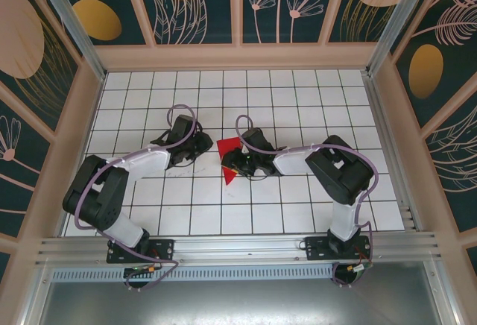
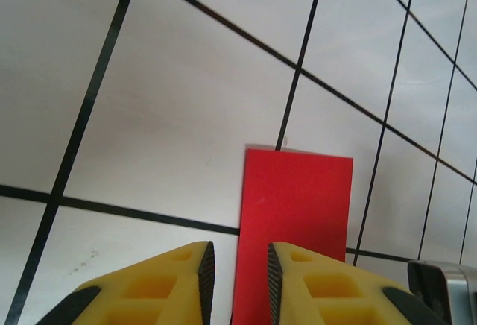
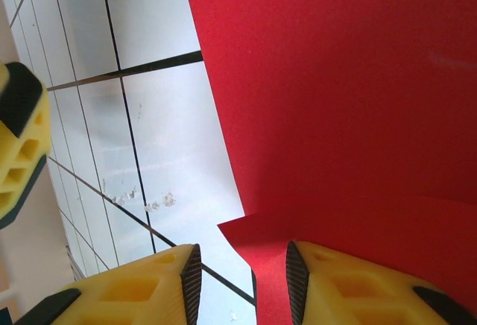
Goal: Fold a paper plane with a square sheet of paper (pick it up from the middle)
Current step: Third fold the triangle at the center of the table.
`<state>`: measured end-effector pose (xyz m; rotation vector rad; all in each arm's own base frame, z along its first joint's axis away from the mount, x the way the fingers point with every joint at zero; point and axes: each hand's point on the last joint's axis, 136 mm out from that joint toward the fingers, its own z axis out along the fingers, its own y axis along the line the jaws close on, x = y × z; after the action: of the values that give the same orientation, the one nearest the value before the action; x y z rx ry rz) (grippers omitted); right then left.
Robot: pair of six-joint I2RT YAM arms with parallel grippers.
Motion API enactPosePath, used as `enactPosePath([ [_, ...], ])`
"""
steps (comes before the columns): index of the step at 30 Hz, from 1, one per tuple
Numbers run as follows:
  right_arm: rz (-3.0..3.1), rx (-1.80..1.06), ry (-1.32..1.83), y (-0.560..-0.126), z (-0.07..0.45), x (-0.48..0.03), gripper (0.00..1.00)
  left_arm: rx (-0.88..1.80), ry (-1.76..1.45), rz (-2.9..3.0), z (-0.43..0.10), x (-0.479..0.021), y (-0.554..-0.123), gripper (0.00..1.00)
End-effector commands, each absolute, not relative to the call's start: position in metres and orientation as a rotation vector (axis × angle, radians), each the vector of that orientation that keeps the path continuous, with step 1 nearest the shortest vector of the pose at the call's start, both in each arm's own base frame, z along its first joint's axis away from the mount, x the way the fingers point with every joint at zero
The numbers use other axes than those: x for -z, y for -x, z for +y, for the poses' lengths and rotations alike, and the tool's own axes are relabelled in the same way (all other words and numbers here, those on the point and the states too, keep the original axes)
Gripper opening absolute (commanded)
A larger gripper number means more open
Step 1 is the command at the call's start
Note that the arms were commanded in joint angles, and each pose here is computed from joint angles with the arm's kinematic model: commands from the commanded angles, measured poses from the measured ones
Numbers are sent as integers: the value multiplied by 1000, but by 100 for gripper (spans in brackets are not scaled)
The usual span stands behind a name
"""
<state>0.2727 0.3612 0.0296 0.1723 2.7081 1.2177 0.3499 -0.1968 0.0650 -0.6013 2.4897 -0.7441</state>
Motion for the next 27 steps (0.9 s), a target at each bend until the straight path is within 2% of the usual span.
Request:
enactPosePath([
  [1,2793,-1068,-204,-263,343,1,35,838,579,2468,-205,-76,-346,25],
  [10,2823,-1010,-184,-259,336,9,19,967,522,2480,-219,-77,-332,9],
  [17,2861,-963,-165,-254,330,19,2,1025,423,2530,-242,-70,-316,0],
  [27,2879,-946,-157,-251,328,23,0,991,391,2613,-260,-46,-307,0],
])
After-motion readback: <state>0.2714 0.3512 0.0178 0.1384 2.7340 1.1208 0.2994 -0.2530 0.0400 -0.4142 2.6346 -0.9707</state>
